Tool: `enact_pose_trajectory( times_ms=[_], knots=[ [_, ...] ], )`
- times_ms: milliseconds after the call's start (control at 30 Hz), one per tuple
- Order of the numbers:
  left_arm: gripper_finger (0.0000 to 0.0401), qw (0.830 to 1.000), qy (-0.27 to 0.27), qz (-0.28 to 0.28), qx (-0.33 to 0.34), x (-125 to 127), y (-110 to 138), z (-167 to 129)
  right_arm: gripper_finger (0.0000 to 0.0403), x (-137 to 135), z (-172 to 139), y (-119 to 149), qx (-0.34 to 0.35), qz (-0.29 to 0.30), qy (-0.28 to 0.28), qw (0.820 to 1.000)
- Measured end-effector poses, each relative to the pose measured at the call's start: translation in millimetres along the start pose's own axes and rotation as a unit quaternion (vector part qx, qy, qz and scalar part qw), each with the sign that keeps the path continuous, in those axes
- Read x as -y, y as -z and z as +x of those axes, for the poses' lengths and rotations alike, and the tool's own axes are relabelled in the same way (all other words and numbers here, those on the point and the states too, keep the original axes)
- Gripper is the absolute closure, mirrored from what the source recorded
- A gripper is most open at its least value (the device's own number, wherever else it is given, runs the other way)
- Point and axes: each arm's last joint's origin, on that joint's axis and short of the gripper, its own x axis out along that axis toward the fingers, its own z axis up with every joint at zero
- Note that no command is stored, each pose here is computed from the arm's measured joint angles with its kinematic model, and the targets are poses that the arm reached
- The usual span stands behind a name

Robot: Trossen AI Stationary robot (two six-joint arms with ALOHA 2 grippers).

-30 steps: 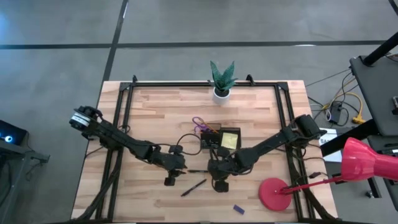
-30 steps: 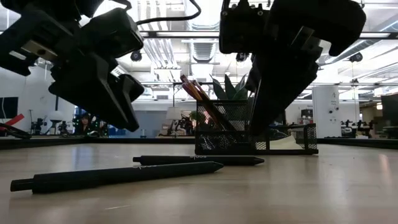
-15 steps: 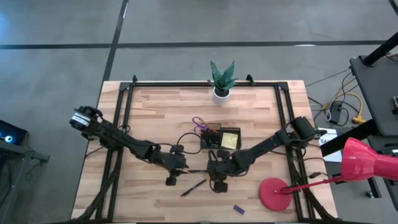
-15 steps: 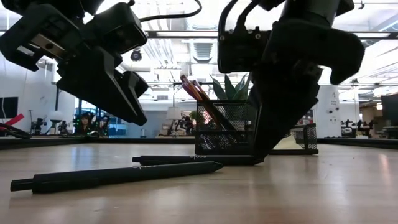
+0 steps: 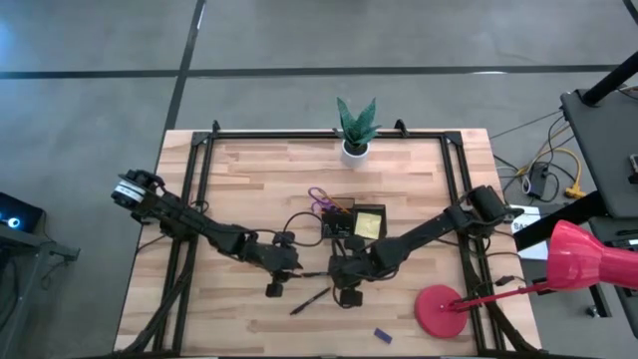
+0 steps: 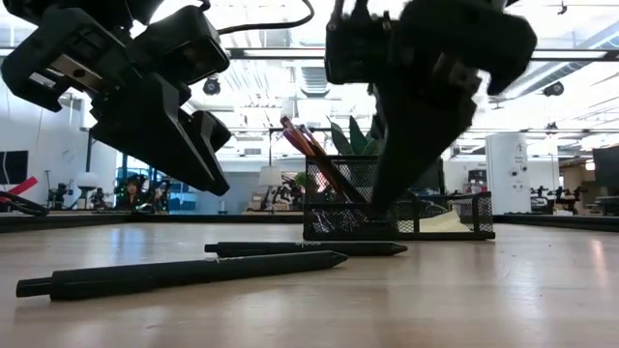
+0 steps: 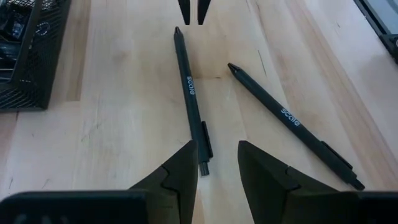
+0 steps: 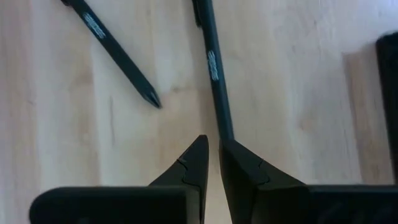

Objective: Pick and place office supplies into organizer
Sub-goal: Put the top black pen into the black organizer

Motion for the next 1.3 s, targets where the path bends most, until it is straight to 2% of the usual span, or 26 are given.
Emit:
enact_pose_trajectory(
  times_ms=[333,667,800,900,967,1167,1300],
  knots=[
    [0.0302,1.000,-0.001,-0.001,-0.001,-0.6,0.5,0.1,0.0371,3.3,22.1,8.8,-0.037,-0.009,0.019,0.999],
    [0.0302,1.000,-0.002,-0.001,-0.004,-0.9,1.7,0.1,0.0371,4.5,17.2,3.2,-0.030,-0.003,0.019,0.999],
    [0.0302,1.000,-0.002,-0.001,-0.004,-1.0,2.2,0.1,0.0371,3.8,0.8,-9.4,0.000,-0.067,0.049,0.997],
    [0.0302,1.000,-0.002,-0.001,-0.004,-1.3,2.9,0.2,0.0371,9.6,2.2,-12.3,-0.006,-0.142,0.057,0.988],
    [0.0302,1.000,-0.002,-0.001,-0.006,-1.5,3.8,0.2,0.0371,16.3,8.1,-12.8,-0.017,-0.173,0.063,0.983],
    [0.0302,1.000,-0.003,-0.004,-0.009,-1.8,4.7,0.2,0.0371,42.1,18.7,-16.7,-0.051,-0.195,0.057,0.978],
    [0.0302,1.000,-0.003,-0.004,-0.009,-1.9,5.4,0.2,0.0371,49.3,18.0,-22.5,-0.054,-0.217,0.027,0.974]
  ],
)
